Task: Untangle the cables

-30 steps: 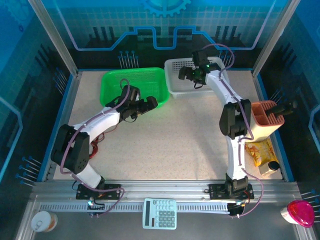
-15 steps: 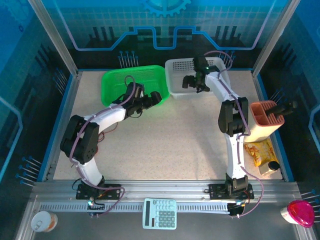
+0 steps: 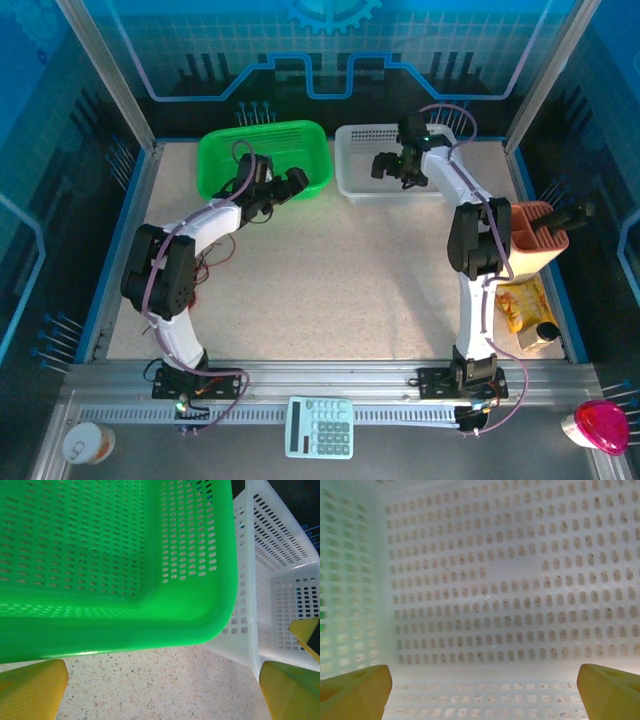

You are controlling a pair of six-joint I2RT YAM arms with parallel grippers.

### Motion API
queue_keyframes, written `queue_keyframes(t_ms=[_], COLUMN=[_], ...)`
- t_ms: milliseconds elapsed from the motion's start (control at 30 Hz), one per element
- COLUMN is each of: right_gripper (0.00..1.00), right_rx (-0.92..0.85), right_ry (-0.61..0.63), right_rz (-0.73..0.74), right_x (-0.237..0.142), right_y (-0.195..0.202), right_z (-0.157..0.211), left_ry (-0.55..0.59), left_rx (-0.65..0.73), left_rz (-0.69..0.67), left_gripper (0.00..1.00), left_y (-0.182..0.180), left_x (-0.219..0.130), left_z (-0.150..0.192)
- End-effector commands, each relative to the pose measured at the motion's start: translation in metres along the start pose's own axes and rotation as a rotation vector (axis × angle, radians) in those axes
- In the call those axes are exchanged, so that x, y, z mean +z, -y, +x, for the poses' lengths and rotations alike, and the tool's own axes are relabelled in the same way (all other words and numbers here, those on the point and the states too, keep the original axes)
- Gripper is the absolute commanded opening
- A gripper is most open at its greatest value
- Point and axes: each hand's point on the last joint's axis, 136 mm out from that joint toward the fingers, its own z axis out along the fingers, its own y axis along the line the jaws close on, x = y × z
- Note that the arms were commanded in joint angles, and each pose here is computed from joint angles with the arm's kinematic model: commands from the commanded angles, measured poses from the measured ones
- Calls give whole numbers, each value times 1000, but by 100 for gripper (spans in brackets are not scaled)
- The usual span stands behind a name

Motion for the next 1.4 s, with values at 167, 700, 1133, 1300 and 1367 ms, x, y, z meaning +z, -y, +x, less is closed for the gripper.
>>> queue_keyframes(t_ms=[167,700,1133,1300,1367], right_gripper=[96,93,91,91,91], right_rx=[-55,-216,-206,-215,-214], right_ry=[254,116,56,85,90], right_rz=[-226,-569,-526,-507,-502], right_x=[-104,-160,-149,-158,-160], right_y=[-52,-170,-154,-148,-146], right_z=[-48,145,193,188,187], left_ry=[29,-99,-233,-237,-249], left_rx=[109,54,145,157,161], left_rz=[88,-598,-884,-927,-935], left_gripper=[99,80,64,62,61], left_y=[58,-121,-176,-189,-193], left_x=[-91,-153,-104,-98,-96], left_z=[-15,37,53,54,55])
